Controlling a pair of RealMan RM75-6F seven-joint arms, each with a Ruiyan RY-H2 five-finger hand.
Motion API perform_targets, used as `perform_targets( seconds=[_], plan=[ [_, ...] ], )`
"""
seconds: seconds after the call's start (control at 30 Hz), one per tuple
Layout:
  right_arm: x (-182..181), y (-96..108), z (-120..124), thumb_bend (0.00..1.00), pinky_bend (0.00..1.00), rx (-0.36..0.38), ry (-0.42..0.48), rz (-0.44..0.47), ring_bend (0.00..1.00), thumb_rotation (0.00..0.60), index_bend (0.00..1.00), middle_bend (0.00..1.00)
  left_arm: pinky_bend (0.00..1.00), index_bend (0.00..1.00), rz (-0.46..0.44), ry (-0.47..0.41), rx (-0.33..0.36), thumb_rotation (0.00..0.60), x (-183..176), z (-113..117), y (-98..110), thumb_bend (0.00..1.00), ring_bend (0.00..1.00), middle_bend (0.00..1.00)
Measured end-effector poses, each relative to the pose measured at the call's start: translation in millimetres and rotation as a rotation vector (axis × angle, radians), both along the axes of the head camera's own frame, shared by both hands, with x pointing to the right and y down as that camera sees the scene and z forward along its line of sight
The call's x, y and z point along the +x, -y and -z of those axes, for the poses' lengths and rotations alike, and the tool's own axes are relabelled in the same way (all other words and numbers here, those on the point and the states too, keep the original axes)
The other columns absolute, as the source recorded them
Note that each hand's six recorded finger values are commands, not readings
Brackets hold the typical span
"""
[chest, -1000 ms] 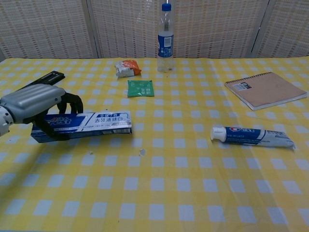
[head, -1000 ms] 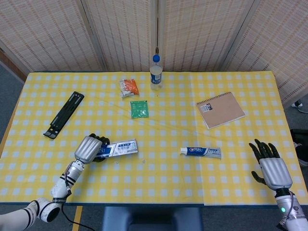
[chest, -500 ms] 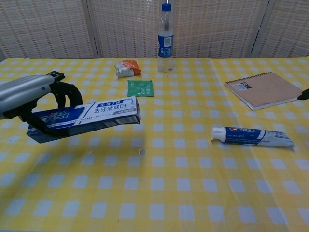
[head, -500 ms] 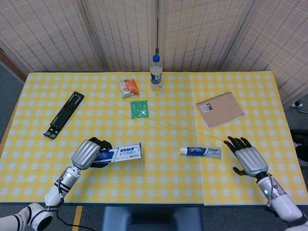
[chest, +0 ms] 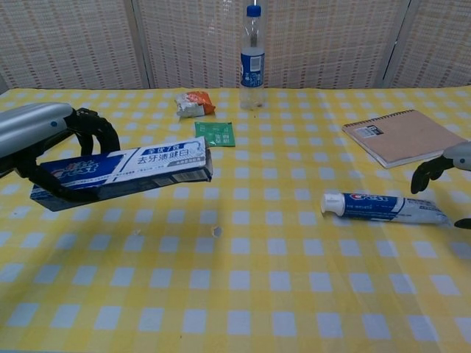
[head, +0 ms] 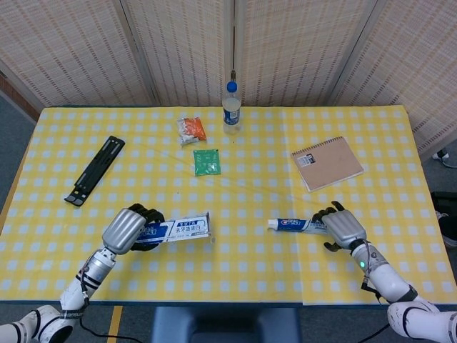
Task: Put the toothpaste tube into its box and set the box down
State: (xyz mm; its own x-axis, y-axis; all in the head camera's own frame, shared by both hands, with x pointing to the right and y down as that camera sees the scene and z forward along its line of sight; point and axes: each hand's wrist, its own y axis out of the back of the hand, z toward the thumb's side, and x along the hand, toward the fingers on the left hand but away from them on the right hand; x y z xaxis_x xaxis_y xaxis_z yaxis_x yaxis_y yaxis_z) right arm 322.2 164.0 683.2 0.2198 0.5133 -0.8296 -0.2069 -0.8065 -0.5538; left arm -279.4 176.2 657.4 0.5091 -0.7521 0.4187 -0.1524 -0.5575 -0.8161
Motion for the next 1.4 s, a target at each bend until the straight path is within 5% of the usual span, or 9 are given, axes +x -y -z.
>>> perform_targets(
  seconds=[0.53,1.4],
  plan=[
    [-11,14,-24,0.32,0.09,0.043,-0.037,0.005,0.2,0.6,0.34,0.29,0.39,0.46,0.019,-0.013,-0.015,0.6,-9,-5,6,0.21,0.54,0.52],
    [-22,9,-41,0.33,0.11,0.036,-0.116,0.04,0.22,0.6,0.37,0.31,0.39,0.46,0.018,-0.016,-0.016,0.6,-19,-5,9,0.21,0.54,0.52]
  ],
)
